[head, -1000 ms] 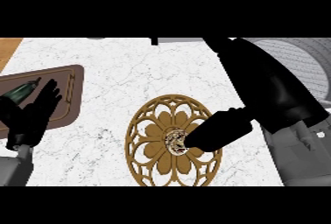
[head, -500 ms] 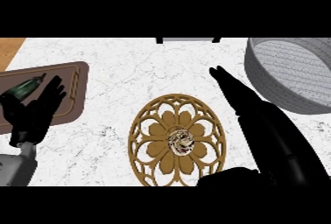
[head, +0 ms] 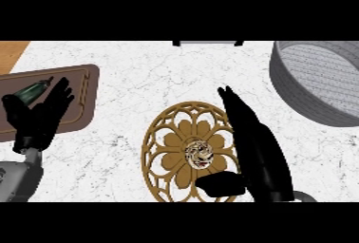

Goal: Pick the cupcake from the placemat and place it in the basket

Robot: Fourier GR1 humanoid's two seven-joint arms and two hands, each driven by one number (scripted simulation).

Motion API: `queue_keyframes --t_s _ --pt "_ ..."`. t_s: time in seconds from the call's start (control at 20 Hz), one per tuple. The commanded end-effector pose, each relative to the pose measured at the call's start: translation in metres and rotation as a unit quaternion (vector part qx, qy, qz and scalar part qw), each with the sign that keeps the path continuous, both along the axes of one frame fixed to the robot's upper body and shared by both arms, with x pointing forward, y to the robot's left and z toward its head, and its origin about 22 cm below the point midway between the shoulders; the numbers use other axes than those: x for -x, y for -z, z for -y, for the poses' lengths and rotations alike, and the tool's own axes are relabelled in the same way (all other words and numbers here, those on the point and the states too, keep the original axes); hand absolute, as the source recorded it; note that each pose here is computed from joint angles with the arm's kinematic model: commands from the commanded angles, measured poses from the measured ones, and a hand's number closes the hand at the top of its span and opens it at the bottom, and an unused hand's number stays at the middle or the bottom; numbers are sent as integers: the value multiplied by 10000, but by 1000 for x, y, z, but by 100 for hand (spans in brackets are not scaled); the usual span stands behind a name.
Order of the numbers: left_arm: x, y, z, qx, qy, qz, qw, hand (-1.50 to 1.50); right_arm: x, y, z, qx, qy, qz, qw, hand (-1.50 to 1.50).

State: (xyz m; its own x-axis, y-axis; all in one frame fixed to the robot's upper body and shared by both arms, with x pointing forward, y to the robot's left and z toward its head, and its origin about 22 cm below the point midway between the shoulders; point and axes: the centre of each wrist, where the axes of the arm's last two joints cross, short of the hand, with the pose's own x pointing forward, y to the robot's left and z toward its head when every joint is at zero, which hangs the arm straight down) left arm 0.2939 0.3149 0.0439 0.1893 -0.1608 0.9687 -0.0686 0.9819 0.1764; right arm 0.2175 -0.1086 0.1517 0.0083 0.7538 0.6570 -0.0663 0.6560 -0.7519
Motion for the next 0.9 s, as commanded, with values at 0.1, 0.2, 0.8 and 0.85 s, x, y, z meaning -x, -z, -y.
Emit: queue_keyframes --t_s 0.1,0.2,0.8,0.85 --pt "7 5 3 -87 -56 51 9999 0 -16 53 -10 187 366 -483 9980 -150" --pt "-4 6 13 77 17 75 9999 0 -27 51 -17 139 297 -667 9972 -150" --pt "0 7 -2 -36 41 -40 10000 0 -6 77 -14 307 192 -880 9955 -150" --pt "-5 8 -10 74 78 32 9999 0 -2 75 10 380 170 -891 9952 -150"
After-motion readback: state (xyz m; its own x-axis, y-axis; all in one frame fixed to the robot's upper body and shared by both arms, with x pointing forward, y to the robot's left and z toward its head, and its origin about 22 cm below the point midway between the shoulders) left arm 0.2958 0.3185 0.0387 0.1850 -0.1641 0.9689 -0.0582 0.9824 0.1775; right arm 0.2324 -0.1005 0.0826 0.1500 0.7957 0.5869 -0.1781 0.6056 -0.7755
